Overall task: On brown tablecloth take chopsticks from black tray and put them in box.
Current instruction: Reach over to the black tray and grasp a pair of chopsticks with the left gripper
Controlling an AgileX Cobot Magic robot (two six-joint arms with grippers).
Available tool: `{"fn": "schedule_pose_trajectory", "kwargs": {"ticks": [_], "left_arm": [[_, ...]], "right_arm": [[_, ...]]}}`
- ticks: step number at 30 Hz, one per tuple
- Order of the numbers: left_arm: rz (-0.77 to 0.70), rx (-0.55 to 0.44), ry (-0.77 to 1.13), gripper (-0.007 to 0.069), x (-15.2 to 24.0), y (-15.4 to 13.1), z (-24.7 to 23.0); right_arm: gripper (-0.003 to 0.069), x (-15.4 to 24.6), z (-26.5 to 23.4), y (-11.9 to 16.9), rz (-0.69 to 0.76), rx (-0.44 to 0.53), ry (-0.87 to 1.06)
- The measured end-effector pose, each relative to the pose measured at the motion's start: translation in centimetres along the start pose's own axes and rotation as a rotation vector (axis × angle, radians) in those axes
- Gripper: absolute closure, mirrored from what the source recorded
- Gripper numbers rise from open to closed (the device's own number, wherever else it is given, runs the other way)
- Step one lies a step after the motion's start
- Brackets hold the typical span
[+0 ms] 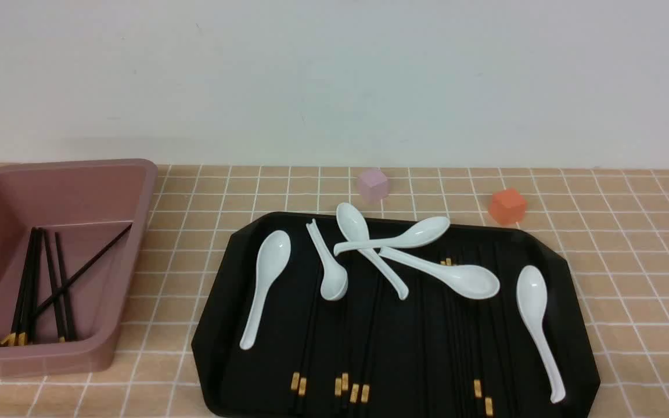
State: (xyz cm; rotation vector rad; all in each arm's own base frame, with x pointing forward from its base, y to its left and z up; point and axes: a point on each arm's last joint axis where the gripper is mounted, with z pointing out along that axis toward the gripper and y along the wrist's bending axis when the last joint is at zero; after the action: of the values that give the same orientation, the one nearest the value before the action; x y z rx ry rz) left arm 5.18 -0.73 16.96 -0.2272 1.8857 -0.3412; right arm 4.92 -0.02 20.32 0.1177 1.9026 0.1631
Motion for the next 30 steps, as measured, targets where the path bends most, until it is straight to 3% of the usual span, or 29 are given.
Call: {"fn": "schedule_pose_trajectory", "kwargs": {"ticks": [30], "left_arm": [[0.05,-0.019,-0.007,0.0565,-0.06,0.17,0.0]], "right_arm": [[0.0419,0.0,0.0,0.0,0.0,0.0,0.0]]}}
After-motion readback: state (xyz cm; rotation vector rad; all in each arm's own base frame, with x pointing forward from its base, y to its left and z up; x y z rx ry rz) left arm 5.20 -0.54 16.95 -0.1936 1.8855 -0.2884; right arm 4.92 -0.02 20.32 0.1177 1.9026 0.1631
